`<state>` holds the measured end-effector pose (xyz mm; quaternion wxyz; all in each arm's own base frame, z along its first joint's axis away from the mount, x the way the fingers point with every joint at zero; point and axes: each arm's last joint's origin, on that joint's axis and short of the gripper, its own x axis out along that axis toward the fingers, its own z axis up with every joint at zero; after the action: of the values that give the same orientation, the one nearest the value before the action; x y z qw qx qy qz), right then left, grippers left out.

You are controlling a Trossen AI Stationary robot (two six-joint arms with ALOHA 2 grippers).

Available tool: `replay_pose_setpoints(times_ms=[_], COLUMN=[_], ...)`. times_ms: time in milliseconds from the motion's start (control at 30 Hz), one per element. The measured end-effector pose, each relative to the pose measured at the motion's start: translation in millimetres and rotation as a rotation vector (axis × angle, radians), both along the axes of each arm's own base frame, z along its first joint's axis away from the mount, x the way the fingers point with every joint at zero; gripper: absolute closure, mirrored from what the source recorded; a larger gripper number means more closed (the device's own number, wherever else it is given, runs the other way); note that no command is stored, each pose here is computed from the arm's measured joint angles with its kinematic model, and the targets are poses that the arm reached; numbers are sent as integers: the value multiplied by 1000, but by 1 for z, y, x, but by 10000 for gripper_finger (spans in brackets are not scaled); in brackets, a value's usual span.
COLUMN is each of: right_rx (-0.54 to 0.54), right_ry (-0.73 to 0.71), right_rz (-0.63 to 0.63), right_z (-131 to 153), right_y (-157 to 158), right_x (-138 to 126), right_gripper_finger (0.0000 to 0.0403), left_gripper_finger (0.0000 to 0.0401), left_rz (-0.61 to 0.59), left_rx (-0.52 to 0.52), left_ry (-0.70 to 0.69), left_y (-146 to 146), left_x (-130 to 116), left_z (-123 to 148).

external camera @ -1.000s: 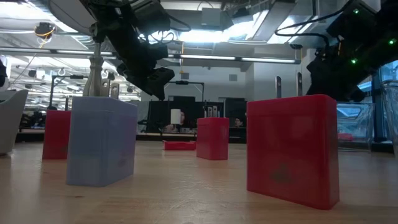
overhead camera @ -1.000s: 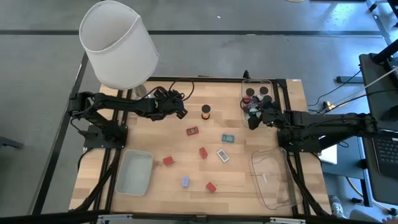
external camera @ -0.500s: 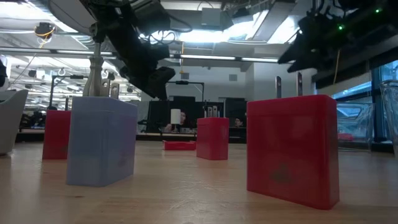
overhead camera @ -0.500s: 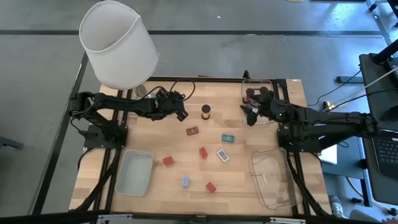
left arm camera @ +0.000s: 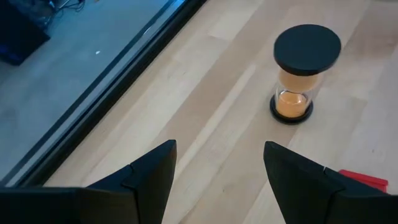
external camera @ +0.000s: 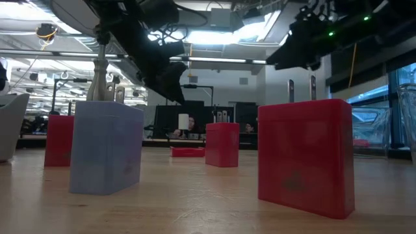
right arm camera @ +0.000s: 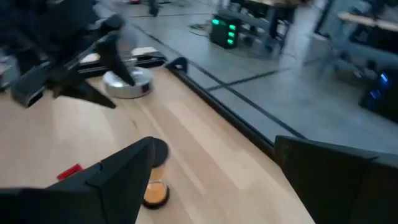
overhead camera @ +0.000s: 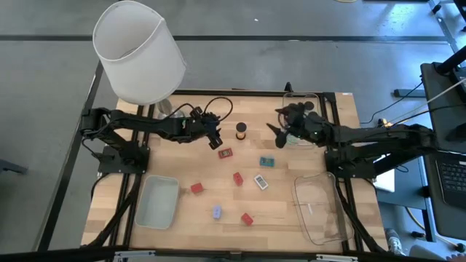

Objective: Pick & Place Office items
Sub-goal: Put the orange sand timer into the top transparent bin

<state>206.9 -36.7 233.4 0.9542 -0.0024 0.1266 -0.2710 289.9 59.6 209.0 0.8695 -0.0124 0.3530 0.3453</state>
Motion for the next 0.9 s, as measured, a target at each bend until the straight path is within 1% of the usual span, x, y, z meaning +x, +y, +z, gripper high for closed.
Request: replay_pose_setpoints(times_ms=[167, 333, 433, 533, 667, 767, 900], right_rx=[-67, -61, -21, 30, 88, 100, 109], right_ry=[-1, -32, -67, -97, -93, -82, -9], right_rz=[149, 254, 261, 245, 212, 225, 287], right_z=[-11, -24, -32, -41, -51, -53, -59], right_y=[-1, -5, -10, -17, -25, -28, -31], right_x=[22, 40, 47, 53, 65, 81, 105], right_gripper_finger=[69, 68, 57, 37, 8, 8, 12], left_gripper_finger=[162, 162, 162, 162, 162, 162, 162], left_rz=[-17, -17, -17, -9, 1, 2, 12], left_rx=[-1, -1, -3, 4, 14, 13, 21], left_ry=[16, 23, 33, 47, 59, 72, 90], left_y=[-5, -5, -5, -5, -5, -5, -4], left_x=[0, -1, -1, -2, -3, -4, -6], left_z=[-1, -1, -2, -3, -3, -4, -5])
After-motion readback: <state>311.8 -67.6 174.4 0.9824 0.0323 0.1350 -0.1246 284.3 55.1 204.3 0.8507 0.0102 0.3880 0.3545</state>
